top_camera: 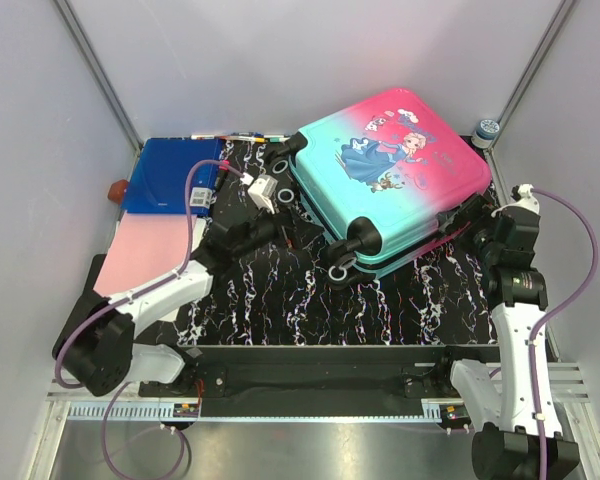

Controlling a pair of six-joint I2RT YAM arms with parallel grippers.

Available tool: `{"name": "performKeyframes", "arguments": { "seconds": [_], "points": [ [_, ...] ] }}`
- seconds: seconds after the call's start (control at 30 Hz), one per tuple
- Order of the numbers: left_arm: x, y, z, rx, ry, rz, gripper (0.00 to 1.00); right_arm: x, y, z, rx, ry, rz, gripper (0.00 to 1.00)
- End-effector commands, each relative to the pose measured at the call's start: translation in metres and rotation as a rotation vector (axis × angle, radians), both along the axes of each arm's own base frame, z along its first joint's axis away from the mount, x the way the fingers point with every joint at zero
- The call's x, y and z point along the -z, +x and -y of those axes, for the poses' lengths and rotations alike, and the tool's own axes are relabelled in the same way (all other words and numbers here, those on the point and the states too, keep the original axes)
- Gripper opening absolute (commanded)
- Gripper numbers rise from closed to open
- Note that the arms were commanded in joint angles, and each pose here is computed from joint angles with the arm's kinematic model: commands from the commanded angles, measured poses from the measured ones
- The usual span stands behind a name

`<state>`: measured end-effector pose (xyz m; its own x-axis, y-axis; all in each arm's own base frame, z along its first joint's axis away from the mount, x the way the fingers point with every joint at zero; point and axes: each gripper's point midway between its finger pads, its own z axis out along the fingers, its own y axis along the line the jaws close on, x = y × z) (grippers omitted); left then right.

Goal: Pack the luggage
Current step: Zip the luggage at the corner of the board.

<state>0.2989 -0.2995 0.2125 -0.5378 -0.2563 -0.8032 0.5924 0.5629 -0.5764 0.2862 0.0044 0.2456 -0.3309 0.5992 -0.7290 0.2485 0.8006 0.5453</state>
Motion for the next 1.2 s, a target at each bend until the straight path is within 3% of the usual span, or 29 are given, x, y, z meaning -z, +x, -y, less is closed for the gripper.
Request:
{"name": "performKeyframes", "arguments": {
  "seconds": [0.0, 0.1, 0.23, 0.4, 1.0, 1.17],
  "points": [
    [-0.034, 0.008, -0.01, -0.06, 0.032, 0.154, 0.99, -0.017, -0.003, 0.005, 0.012, -0.038, 0.031, 0.93],
    [-0.038, 0.01, -0.011, -0.043, 0.102, 0.211, 0.99, -0.012, -0.003, 0.004, 0.009, -0.036, 0.019, 0.94],
    [-0.035, 0.004, 0.009, 0.097, 0.196, 0.274, 0.99, -0.006, 0.0, 0.004, 0.004, -0.032, -0.002, 0.95],
    [-0.043, -0.01, 0.03, 0.19, 0.198, 0.334, 0.99, -0.002, 0.001, 0.003, -0.003, -0.033, -0.014, 0.95],
    [-0.027, -0.046, 0.084, 0.398, 0.217, 0.294, 0.99, -0.001, 0.0, 0.003, -0.011, -0.044, -0.012, 0.96],
    [-0.01, -0.041, 0.091, 0.37, 0.311, 0.247, 0.99, 0.002, -0.001, 0.003, -0.011, -0.046, -0.017, 0.96]
  ]
}}
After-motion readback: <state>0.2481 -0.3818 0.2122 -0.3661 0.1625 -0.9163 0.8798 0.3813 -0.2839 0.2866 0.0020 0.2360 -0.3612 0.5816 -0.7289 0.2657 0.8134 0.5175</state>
